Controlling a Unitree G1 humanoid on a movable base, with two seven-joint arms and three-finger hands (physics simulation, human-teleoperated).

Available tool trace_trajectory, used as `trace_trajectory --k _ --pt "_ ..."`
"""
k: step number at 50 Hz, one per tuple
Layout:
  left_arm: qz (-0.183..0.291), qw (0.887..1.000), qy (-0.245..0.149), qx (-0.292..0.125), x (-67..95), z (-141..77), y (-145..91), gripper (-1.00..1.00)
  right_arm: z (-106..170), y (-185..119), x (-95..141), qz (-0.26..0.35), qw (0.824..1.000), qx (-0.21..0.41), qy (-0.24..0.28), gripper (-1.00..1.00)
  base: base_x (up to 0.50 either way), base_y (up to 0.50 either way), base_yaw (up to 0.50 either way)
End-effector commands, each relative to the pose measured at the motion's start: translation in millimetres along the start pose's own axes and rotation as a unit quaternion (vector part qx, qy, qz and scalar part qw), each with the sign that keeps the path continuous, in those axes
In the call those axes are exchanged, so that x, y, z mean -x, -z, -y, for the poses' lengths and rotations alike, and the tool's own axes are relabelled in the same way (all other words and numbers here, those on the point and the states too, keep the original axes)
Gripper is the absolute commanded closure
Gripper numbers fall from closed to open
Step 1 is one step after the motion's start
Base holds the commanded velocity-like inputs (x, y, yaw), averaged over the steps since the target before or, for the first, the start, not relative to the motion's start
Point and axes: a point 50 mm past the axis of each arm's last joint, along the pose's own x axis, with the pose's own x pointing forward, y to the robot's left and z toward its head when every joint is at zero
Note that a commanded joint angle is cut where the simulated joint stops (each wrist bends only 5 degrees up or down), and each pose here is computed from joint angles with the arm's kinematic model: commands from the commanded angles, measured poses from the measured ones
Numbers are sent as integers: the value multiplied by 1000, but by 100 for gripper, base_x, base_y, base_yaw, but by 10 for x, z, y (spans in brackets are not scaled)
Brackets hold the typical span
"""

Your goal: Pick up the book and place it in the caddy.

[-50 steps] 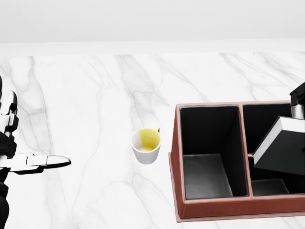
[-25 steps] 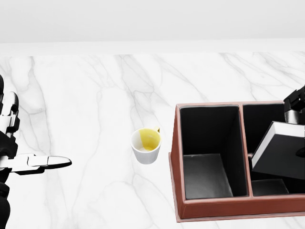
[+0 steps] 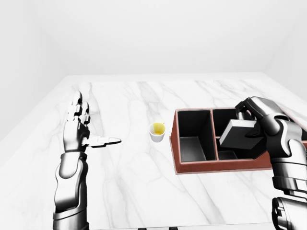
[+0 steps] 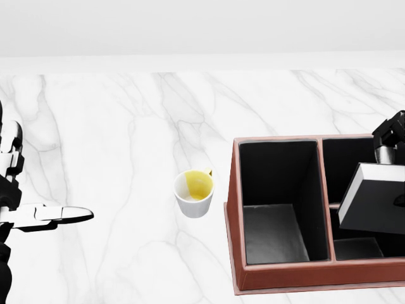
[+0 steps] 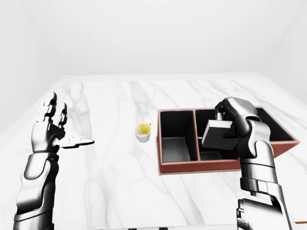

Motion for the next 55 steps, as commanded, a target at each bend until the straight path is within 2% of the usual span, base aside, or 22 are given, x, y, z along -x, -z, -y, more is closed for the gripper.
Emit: trace_trajectory --k 1,16,33,55 --pt "6 1000 -1 -1 -5 -7 -27 -100 32 -44 -26 12 1000 21 11 100 0 0 0" --pt "1 1000 -1 0 -6 -6 -5 -100 -167 -111 -58 20 999 35 -9 100 0 0 0" --pt "-4 1000 0 0 6 -2 17 -100 -203 -49 -92 10 998 65 -4 100 0 0 0" --pt "-10 1000 1 0 7 6 46 -100 -341 2 -116 1 998 54 -17 100 0 0 0"
